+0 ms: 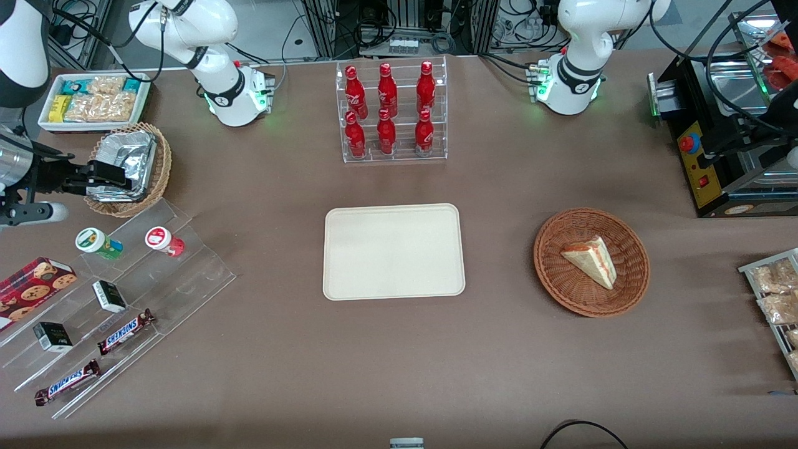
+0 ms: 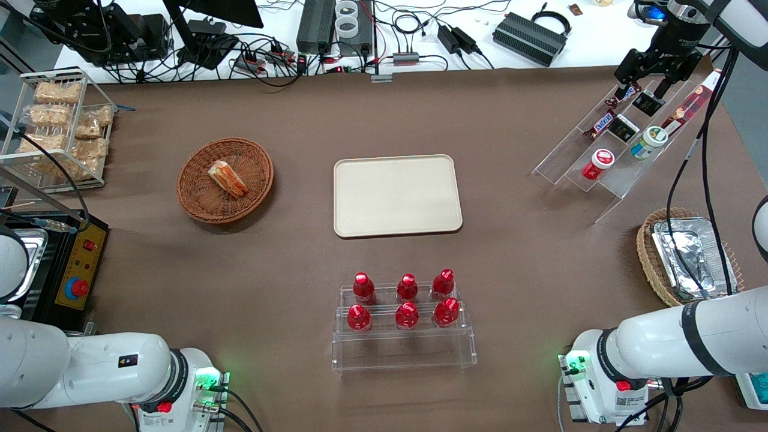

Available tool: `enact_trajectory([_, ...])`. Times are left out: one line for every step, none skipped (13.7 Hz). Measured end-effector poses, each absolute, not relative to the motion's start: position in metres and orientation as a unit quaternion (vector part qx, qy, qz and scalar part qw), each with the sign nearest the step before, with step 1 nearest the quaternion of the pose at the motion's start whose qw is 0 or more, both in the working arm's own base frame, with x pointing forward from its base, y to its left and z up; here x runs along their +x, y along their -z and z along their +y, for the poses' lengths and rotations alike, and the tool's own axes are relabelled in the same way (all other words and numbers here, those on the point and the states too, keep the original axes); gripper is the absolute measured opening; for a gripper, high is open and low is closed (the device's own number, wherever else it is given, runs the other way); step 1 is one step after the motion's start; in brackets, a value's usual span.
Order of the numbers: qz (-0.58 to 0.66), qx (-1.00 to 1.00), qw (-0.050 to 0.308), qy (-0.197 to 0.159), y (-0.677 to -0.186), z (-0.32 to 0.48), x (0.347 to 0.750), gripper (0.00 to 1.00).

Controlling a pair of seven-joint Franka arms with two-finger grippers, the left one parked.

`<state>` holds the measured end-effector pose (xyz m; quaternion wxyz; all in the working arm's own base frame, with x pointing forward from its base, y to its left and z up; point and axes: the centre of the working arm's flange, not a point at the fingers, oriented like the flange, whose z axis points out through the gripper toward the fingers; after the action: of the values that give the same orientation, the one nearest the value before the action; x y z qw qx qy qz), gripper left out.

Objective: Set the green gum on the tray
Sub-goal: 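Move the right gripper down toward the green-lidded gum container on the shelf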

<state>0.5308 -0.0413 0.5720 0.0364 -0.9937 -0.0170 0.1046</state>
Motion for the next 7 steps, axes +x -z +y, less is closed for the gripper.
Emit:
enact_trajectory([-0.016,-0.994,0.034,-0.105,-0.573,-0.042,0.531,1.0])
enact_trajectory([-0.014,-0.994,0.03,-0.106,-0.572,-0.043,0.532,1.0])
enact_trajectory([-0.012,-0.994,0.025,-0.109,-0.569,-0.044,0.533,1.0])
enact_trajectory([-0.012,-0.993,0.022,-0.113,-0.565,-0.044,0.534,1.0])
enact_trajectory([-0.012,-0.993,0.021,-0.117,-0.561,-0.045,0.536,1.0])
enact_trajectory([-0.011,-0.992,0.02,-0.122,-0.556,-0.045,0.538,1.0])
enact_trajectory([-0.01,-0.992,0.02,-0.125,-0.55,-0.047,0.54,1.0])
